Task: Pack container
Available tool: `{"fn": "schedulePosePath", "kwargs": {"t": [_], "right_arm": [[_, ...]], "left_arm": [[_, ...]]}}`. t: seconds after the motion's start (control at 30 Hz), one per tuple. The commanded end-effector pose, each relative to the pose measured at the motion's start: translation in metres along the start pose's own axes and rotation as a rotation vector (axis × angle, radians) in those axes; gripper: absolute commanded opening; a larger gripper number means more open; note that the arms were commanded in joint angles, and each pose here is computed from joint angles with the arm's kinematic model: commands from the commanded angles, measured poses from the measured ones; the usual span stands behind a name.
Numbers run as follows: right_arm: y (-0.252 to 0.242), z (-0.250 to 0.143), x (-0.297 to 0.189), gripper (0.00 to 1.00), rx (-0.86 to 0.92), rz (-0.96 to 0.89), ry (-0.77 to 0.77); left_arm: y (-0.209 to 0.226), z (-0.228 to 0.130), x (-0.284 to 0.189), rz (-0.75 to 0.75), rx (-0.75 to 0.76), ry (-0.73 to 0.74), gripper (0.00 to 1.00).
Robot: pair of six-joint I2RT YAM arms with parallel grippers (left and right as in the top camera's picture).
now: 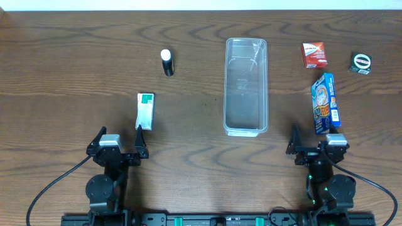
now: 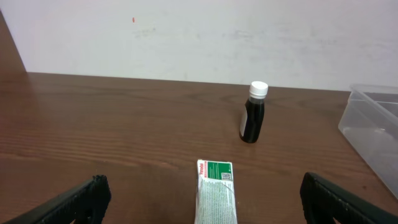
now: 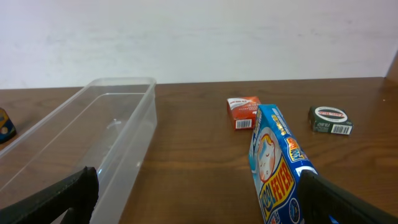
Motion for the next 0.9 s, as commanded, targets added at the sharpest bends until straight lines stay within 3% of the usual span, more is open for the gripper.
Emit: {"fn": "schedulePosePath", "kwargs": {"t": [0.0,0.6,0.87], "right_arm": [[0.002,-0.001,0.000,0.99,-0.017,0.015,-0.003],[0.004,-0.001,0.000,0.99,-0.007,0.036,-0.003],[0.012,-0.001,-0.001,0.99,0.222,0.111,0.014]], "left_arm": [[0.000,-0.012,0.001,-0.005,0.002,0.045,0.98],[0.000,-0.012,0.001,-0.005,0.002,0.045,0.98],[0.000,-0.012,0.001,-0.005,0.002,0.045,0.98]]}}
Point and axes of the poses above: each gripper's point midway between its finger pads, its own x axis out along the fingers, its own y axis along the line the jaws close on, z = x × y, the point moved 7 cm from there along -x, back along the fingers, and after that the axes turned 4 degrees about x, right-handed, at the moved point
